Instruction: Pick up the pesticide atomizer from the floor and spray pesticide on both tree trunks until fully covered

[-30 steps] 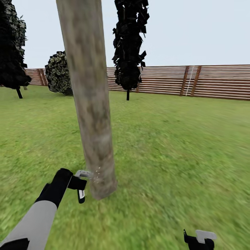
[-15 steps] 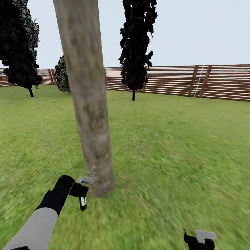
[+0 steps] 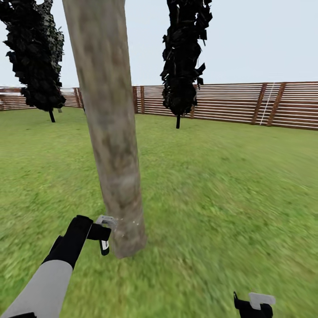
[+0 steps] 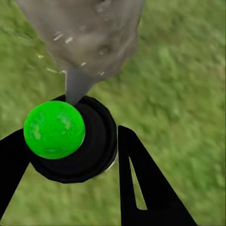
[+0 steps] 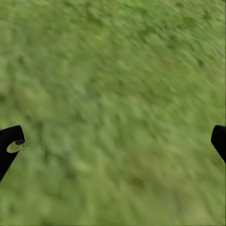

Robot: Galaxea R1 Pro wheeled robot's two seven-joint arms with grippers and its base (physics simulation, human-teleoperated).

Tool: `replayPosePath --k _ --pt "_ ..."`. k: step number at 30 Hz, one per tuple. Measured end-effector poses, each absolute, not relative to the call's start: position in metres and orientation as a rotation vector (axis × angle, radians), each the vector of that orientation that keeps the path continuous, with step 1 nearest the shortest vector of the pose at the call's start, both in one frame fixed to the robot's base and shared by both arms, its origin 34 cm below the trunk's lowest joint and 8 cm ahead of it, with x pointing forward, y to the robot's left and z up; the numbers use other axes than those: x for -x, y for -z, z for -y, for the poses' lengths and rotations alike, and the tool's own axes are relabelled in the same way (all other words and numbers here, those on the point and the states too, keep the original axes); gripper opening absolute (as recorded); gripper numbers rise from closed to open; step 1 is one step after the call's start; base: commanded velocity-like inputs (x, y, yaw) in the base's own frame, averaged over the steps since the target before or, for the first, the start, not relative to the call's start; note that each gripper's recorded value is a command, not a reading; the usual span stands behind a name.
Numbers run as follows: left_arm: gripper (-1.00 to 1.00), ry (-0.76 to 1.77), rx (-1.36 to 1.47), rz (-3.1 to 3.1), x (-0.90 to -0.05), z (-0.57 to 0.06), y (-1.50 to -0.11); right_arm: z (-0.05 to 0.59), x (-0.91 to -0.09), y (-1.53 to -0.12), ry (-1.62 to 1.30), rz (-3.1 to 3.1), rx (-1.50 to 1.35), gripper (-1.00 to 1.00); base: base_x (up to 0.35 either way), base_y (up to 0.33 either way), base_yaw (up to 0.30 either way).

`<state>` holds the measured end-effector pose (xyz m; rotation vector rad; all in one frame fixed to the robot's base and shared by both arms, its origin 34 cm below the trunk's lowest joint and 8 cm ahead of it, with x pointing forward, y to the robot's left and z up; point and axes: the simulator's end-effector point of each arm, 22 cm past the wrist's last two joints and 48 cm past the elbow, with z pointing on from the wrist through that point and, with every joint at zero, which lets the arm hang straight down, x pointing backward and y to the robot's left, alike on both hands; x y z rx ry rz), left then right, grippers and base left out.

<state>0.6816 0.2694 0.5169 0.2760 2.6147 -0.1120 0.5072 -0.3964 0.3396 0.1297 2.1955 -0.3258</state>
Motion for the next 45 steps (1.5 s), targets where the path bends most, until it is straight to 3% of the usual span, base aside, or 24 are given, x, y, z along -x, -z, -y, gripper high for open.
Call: replayPosePath --k 13,24,35,45 --pt "-1.0 0.1 -0.255 -2.607 -0.686 -0.272 -0.528 0.397 -0.507 -0.339 0.327 -2.196 -0.13 1.0 -0.056 -0.284 0.01" --pt "-1.0 0.06 -0.216 -2.629 -0.689 -0.284 -0.536 0.396 -0.507 -0.339 0.326 -2.196 -0.13 1.0 -0.132 -0.279 0.244" --pt "-1.0 -0.048 -0.176 -2.638 -0.686 -0.299 -0.529 0.396 -0.507 -0.34 0.326 -2.195 -0.13 1.0 0.186 -0.26 0.268" --pt "-1.0 -0.074 -0.163 -2.656 -0.678 -0.317 -0.518 0.396 -0.507 -0.34 0.326 -2.196 -0.13 1.0 0.161 -0.226 0.102"
